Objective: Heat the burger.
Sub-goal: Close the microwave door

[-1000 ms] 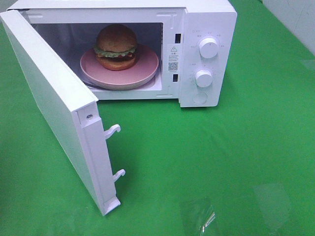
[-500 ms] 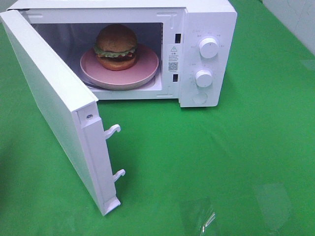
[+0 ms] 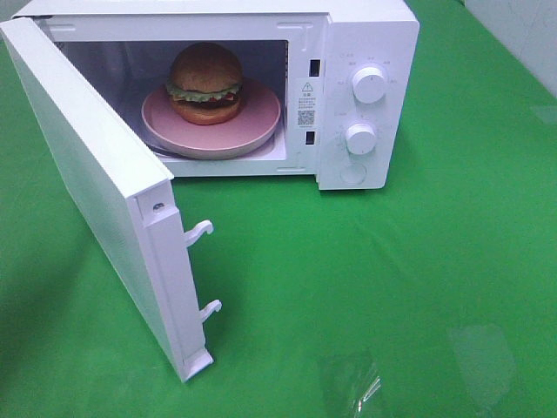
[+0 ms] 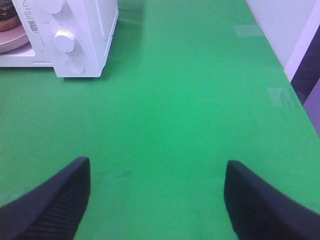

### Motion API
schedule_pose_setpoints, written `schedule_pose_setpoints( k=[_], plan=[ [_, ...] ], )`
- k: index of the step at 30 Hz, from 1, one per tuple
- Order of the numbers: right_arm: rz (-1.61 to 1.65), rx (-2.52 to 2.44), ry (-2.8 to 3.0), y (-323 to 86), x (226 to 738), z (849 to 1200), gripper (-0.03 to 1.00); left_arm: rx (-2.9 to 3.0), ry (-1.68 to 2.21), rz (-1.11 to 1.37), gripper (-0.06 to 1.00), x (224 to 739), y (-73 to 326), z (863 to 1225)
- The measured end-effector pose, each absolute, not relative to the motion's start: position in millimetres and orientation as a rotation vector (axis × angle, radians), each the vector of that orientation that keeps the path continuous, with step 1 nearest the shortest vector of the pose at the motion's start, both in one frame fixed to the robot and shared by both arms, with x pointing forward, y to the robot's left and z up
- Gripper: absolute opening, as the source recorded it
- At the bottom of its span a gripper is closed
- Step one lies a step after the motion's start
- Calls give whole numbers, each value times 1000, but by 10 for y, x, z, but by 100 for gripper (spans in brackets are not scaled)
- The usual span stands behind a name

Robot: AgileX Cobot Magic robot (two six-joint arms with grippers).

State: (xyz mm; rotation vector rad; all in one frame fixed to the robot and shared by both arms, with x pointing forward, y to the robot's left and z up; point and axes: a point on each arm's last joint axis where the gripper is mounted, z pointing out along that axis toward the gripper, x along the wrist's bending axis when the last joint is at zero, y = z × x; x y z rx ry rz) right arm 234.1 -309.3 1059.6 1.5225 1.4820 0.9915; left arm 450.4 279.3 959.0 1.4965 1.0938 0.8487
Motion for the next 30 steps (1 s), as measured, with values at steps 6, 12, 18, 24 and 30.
schedule_pose_setpoints(
  k=[6, 12, 18, 24, 30],
  plan=[
    [991, 1523, 1482, -3093, 2341, 10596, 73, 1558, 1033, 791, 0, 4635, 2609, 9522],
    [991, 1523, 1482, -3093, 2341, 10596, 73, 1569, 1065, 771, 0, 4690, 2501, 9390],
    [991, 1523, 1482, -3093, 2341, 10596, 73, 1575, 1063, 746, 0, 4733, 2327, 9300],
    [991, 1523, 1482, -3093, 2341, 10596, 73, 1584, 1028, 718, 0, 4806, 2144, 9285],
    [991, 1523, 1482, -3093, 2341, 10596, 73, 1575, 1013, 711, 0, 4878, 2018, 9291]
  ],
)
